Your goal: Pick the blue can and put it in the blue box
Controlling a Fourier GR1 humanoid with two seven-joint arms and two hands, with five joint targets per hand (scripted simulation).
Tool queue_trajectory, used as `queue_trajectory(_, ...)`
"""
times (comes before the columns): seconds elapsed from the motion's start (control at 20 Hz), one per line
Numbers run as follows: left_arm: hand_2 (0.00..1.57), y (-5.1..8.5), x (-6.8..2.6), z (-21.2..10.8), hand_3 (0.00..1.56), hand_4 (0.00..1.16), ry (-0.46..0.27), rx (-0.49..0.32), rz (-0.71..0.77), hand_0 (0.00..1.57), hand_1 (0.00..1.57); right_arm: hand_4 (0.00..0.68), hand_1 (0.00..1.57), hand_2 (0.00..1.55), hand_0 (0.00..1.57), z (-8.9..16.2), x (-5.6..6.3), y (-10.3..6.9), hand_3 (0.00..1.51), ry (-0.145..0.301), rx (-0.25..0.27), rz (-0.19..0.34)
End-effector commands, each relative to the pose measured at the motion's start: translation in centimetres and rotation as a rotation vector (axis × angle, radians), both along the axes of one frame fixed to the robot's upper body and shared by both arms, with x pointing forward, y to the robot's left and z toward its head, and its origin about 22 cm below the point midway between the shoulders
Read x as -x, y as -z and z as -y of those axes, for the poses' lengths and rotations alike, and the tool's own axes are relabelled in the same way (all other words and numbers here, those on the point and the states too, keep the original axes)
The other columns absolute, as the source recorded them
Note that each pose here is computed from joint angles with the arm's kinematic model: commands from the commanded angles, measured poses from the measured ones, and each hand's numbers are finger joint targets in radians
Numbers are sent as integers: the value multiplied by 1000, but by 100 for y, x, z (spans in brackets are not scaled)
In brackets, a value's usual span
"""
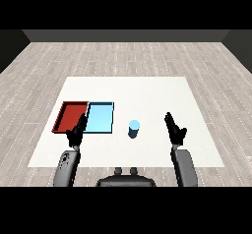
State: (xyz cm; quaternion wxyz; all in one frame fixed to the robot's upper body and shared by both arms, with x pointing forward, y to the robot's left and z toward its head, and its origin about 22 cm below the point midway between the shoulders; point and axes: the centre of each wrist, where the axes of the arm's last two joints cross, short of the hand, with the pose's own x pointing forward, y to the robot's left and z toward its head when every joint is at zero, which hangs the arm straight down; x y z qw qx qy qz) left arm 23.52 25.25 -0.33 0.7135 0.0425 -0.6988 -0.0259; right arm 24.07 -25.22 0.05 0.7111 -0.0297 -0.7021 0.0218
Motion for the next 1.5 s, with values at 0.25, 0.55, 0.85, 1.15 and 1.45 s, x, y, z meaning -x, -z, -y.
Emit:
queue_trajectory(0.25,0,-45,-180,15,0,0,30,8,50,0,0,0,0,0,0,-357,144,-234,0,5,16,74)
queue_trajectory(0.55,0,-364,-247,-3,0,0,93,114,479,0,0,0,0,0,0,-422,-15,-301,0,-150,-149,282)
queue_trajectory(0.85,0,-183,92,38,0,0,103,115,497,0,0,0,0,0,0,-503,-20,-361,0,-147,-173,274)
queue_trajectory(1.15,0,-282,-183,-55,0,0,100,141,487,0,0,0,0,0,0,-380,-79,-111,0,-146,-201,274)
queue_trajectory(1.45,0,-236,40,-200,0,0,80,128,495,0,0,0,0,0,0,-557,55,-174,0,-165,-246,267)
